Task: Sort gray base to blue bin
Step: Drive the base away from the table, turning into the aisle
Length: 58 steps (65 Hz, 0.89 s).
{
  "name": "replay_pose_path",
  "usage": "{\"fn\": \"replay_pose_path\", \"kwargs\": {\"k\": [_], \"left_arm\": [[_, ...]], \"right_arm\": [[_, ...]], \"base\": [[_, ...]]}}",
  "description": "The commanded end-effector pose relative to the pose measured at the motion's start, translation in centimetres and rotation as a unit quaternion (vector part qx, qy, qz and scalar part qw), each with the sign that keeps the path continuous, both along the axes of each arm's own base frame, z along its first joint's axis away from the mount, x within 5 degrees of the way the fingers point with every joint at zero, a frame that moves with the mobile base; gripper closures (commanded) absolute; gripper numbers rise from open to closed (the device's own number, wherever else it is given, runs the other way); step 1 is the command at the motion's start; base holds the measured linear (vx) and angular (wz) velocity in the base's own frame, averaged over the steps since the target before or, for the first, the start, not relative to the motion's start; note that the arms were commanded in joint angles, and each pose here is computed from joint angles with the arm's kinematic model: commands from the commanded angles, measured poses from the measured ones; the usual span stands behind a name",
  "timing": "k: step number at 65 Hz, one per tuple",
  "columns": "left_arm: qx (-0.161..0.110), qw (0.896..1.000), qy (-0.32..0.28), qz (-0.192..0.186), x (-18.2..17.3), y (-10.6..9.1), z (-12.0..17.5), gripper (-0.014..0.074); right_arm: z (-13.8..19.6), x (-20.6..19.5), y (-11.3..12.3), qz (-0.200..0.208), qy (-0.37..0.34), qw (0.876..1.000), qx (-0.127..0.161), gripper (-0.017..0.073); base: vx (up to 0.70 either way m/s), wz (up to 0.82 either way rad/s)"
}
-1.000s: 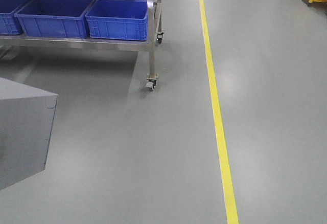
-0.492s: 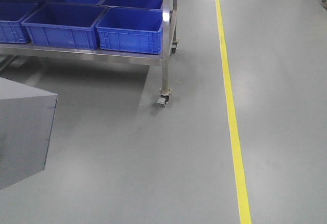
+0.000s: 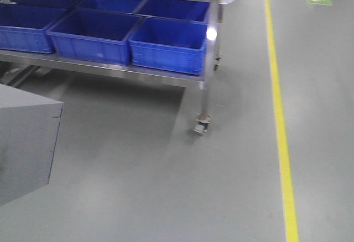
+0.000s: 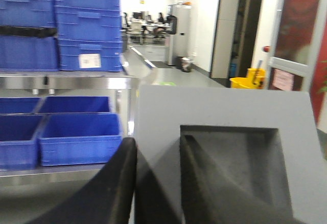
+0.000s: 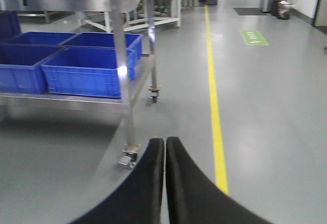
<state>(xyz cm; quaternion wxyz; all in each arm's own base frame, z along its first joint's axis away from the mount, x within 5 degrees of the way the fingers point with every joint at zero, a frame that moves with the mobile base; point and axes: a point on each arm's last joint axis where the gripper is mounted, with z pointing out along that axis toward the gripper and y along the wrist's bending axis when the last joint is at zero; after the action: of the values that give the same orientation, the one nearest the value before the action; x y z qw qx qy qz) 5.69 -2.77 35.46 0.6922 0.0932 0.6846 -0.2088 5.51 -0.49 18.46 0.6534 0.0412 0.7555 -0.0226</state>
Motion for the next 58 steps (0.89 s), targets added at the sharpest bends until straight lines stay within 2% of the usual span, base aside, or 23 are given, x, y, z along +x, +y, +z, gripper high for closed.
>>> {"fn": "replay_pose_path", "kwargs": {"k": [1,58], "left_arm": [[-0.036,0.998,-0.052,0.005,-0.15,0.2,1.84,0.0592],[-0.036,0.998,-0.052,0.005,-0.15,0.2,1.84,0.0592]], "right_arm": [[0.62,0.07,-0.02,0.0,-0.036,0.999,-0.013,0.0564],[0.61,0.07,-0.02,0.0,-0.036,0.999,-0.013,0.0564]], "base": [[0.32,0.5],[0.25,0.75]]}}
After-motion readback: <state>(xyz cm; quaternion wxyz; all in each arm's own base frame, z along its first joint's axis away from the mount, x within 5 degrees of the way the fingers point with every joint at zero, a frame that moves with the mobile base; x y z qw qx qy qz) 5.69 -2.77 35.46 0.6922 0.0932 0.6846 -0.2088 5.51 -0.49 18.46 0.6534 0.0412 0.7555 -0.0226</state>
